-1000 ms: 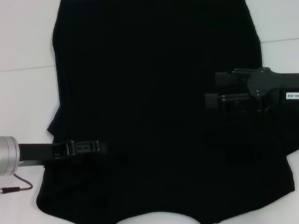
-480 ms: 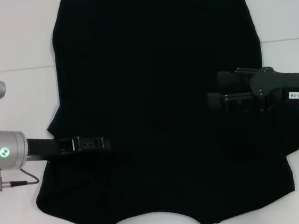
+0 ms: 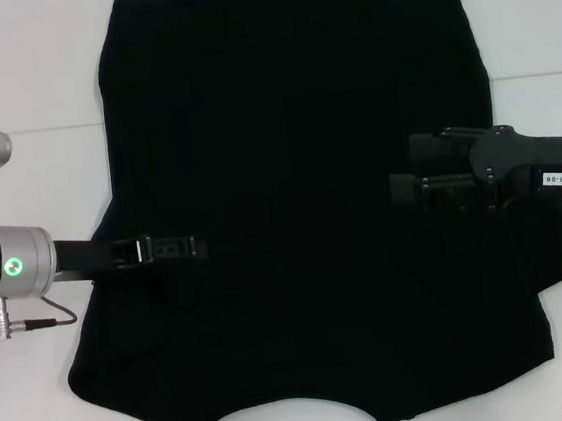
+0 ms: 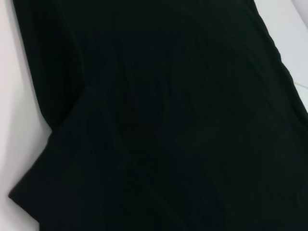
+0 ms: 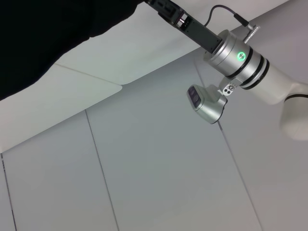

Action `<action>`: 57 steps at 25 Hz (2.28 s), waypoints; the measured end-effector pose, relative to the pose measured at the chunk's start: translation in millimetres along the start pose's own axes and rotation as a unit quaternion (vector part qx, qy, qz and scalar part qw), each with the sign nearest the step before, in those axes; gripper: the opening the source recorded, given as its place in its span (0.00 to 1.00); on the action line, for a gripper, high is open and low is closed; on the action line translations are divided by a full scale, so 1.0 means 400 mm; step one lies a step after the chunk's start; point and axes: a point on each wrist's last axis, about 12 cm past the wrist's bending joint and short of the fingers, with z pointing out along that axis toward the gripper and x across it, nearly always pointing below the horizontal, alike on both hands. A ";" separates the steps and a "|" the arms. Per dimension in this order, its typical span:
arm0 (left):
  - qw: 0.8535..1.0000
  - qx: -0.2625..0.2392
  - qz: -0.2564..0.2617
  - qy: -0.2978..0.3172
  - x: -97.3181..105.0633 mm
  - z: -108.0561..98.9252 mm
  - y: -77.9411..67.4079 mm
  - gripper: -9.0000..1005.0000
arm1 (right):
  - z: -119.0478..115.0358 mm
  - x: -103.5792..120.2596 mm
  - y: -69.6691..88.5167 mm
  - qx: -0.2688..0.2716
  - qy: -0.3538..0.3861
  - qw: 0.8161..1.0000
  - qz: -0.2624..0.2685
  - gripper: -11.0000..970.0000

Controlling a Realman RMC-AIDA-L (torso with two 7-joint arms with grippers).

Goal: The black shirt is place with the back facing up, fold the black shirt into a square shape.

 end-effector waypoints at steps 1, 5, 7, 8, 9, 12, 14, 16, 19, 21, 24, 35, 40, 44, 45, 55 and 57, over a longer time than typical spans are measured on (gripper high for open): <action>1.000 -0.001 0.001 -0.001 -0.001 0.000 0.000 0.91 | 0.000 0.000 0.000 0.000 0.000 1.000 0.000 0.94; 1.000 -0.009 0.003 -0.008 -0.006 0.000 0.004 0.90 | -0.001 0.001 0.000 0.001 0.000 1.000 0.000 0.94; 1.000 -0.014 0.004 -0.012 -0.008 -0.001 0.007 0.89 | -0.001 0.001 0.000 0.001 0.000 1.000 -0.001 0.94; 1.000 -0.015 0.004 -0.013 -0.008 -0.002 0.009 0.89 | -0.001 0.001 0.000 0.001 0.000 1.000 -0.001 0.94; 1.000 -0.016 0.004 -0.014 -0.008 -0.004 0.011 0.89 | -0.001 0.001 0.000 0.001 0.000 1.000 -0.001 0.94; 1.000 -0.017 0.004 -0.015 -0.009 -0.005 0.012 0.68 | -0.001 0.001 0.000 0.001 0.000 1.000 -0.001 0.94; 1.000 -0.017 0.004 -0.015 -0.009 -0.005 0.012 0.60 | -0.001 0.001 0.000 0.001 0.000 1.000 -0.001 0.94; 1.000 -0.018 0.004 -0.015 -0.009 -0.006 0.013 0.52 | -0.001 0.001 0.000 0.001 0.000 1.000 -0.002 0.94; 1.000 -0.018 0.005 -0.016 -0.011 -0.008 0.013 0.42 | -0.001 0.001 0.000 0.001 0.000 1.000 -0.002 0.94; 1.000 -0.017 0.006 -0.016 -0.014 -0.008 0.012 0.38 | -0.001 0.000 0.000 0.001 0.000 1.000 -0.003 0.94; 1.000 -0.017 0.008 -0.016 -0.016 -0.007 0.009 0.31 | -0.001 -0.001 0.000 0.001 0.000 1.000 -0.003 0.94; 1.000 -0.007 0.023 -0.012 -0.032 -0.003 -0.010 0.01 | 0.000 -0.001 0.000 0.001 0.000 1.000 -0.003 0.94; 0.999 0.000 0.043 -0.013 -0.059 0.005 -0.037 0.03 | 0.000 0.000 0.001 0.000 0.000 1.000 -0.003 0.94; 0.998 0.006 0.063 -0.010 -0.083 0.020 -0.068 0.04 | 0.001 0.001 0.002 -0.001 0.000 1.000 -0.003 0.94; 0.998 0.007 0.067 -0.008 -0.085 0.023 -0.073 0.04 | 0.001 0.001 0.002 -0.001 0.000 1.000 -0.003 0.94; 0.991 0.012 0.131 0.039 -0.086 0.089 -0.156 0.08 | 0.004 -0.002 0.001 -0.001 0.000 1.000 -0.005 0.94; 0.987 0.009 0.153 0.056 -0.078 0.106 -0.173 0.08 | 0.005 -0.003 0.001 -0.002 0.000 1.000 -0.005 0.94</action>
